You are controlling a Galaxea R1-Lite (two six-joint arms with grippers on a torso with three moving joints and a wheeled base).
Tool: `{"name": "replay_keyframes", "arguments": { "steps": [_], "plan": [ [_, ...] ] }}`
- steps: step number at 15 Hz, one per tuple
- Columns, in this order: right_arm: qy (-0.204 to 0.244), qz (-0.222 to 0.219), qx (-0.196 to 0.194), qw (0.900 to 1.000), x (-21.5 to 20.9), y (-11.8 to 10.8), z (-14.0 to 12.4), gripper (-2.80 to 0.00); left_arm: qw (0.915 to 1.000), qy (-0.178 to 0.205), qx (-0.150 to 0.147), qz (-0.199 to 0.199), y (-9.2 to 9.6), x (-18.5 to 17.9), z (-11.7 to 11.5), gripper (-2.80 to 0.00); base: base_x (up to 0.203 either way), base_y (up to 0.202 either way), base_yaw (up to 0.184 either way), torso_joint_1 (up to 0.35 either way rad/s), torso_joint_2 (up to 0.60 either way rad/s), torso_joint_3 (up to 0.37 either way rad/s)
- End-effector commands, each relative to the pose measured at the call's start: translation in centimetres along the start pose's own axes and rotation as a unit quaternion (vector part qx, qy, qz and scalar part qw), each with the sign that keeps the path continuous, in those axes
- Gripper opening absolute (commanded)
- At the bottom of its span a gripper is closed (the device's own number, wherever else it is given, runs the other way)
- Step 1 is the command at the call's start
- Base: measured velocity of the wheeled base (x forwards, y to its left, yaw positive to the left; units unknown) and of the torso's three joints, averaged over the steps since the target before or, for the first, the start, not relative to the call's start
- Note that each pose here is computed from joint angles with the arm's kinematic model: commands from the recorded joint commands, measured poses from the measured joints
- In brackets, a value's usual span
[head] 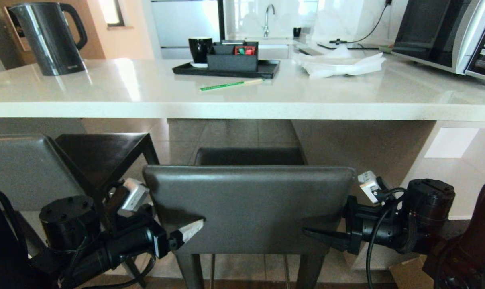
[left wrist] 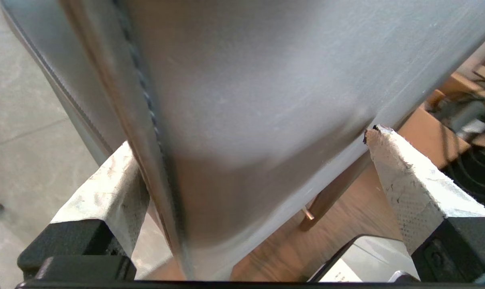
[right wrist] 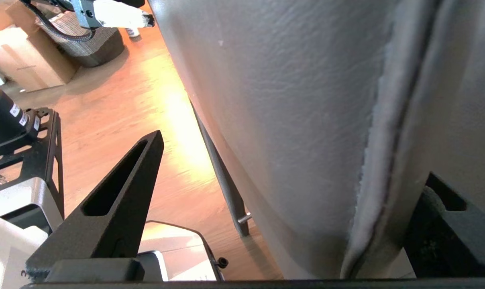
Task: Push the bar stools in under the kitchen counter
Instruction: Pull the gray chair out from under the dining table
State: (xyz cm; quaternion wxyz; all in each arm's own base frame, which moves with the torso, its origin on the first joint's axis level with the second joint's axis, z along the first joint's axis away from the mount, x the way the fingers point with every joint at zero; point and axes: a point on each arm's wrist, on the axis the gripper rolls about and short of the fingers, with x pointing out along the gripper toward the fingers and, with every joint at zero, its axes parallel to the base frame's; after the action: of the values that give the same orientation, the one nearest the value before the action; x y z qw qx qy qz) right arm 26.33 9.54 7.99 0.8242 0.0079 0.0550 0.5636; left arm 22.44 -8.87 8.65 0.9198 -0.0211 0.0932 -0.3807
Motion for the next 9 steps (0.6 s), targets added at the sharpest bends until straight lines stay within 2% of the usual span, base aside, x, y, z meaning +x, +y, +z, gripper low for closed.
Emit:
{"name": "replay_keyframes", "arguments": {
  "steps": [1,9],
  "plan": [
    [-0.008,0.003,-0.011,1.000,-0.07,0.15,0.48,0.00,1.0000,-0.005,0.002,-0.001,0.02,0.06,0.13,0.00,-0.188,0.000,-0.003,0.002,0.00,0.002],
    [-0.011,0.003,-0.015,1.000,-0.23,0.62,0.91,0.00,0.9999,-0.005,0.004,-0.008,-0.28,0.22,0.15,0.00,-0.194,0.000,-0.002,0.003,0.00,0.002]
  ]
}}
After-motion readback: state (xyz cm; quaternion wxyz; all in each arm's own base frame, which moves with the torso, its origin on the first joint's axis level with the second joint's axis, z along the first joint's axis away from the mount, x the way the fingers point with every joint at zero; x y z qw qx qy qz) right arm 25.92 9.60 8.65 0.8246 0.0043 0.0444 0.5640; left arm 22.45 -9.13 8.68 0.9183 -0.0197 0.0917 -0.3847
